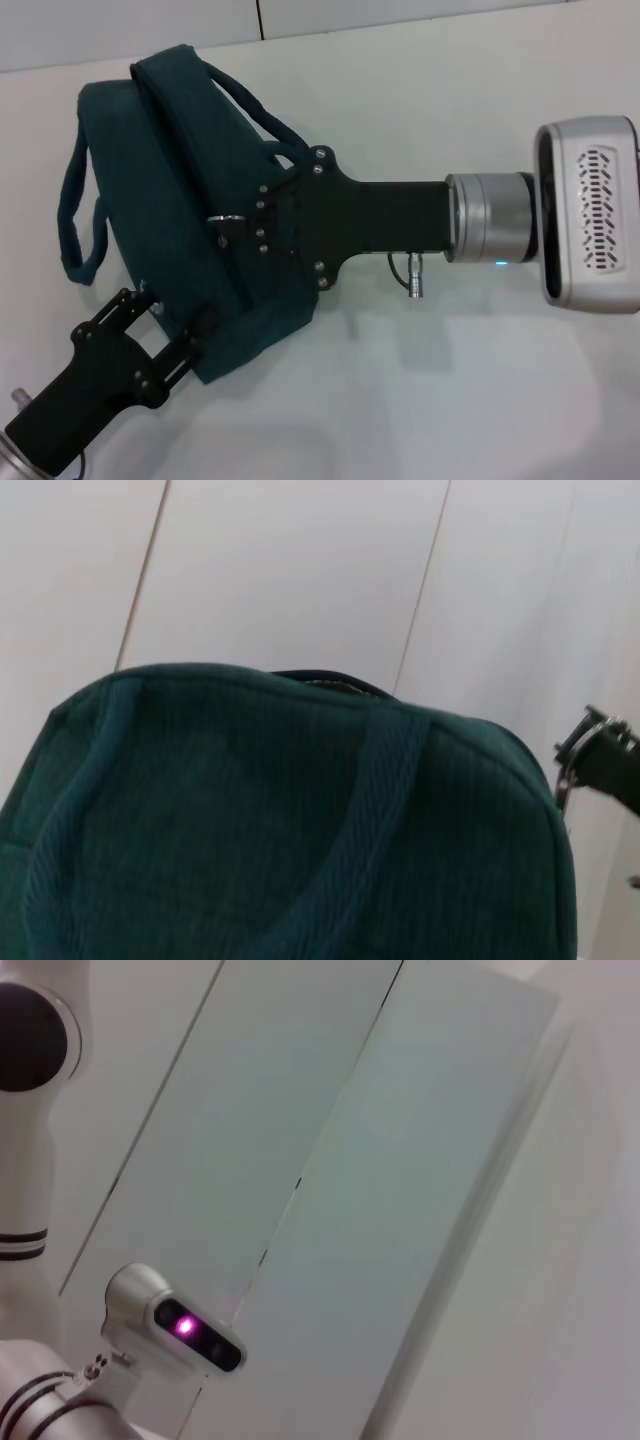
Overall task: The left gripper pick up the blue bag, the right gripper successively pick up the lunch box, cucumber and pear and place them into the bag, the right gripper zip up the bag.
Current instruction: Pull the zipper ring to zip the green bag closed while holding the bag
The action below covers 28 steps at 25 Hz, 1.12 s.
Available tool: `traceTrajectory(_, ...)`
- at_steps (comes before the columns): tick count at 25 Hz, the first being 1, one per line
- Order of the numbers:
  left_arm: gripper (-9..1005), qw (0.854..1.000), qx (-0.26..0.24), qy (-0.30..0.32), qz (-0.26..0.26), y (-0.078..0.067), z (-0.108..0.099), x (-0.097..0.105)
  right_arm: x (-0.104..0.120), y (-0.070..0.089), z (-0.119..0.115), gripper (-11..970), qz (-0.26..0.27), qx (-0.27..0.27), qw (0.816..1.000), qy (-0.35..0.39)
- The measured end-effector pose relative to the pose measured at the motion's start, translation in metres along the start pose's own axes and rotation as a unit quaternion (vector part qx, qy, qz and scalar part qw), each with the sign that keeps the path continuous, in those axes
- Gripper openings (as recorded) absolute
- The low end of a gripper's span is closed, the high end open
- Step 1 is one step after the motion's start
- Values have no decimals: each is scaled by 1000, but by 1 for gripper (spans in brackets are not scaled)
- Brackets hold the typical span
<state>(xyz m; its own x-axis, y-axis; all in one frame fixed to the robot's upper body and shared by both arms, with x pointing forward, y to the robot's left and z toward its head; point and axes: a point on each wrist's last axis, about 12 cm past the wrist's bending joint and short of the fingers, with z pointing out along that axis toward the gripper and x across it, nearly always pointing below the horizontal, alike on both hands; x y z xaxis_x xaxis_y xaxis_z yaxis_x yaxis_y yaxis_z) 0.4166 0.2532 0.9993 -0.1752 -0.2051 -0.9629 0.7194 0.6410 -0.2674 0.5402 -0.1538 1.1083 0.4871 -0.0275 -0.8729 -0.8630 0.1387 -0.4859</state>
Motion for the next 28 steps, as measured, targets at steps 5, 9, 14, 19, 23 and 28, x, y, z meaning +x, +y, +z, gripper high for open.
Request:
traceTrajectory(5, 699, 1000, 7, 6, 11, 2, 4, -1, -1, 4, -5, 17, -3, 15, 1000, -9)
traceTrajectory(9, 639, 1000, 5, 4, 17, 4, 4, -2, -2, 8, -8, 18, 0, 26, 1000, -17)
traceTrajectory(14, 598, 999, -16, -5, 37, 8, 0, -4, -3, 14, -14, 18, 2, 30, 999, -25)
traceTrajectory(19, 553, 999, -22, -4, 44, 11, -4, -6, -4, 21, -21, 18, 14, 43, 998, -36)
traceTrajectory(23, 513, 998, -10, 0, 61, 10, -8, -6, -4, 24, -20, 18, 19, 55, 997, -43)
traceTrajectory(28, 441, 997, 1, -4, 79, 10, -6, -10, -3, 22, -19, 17, 17, 68, 997, -43)
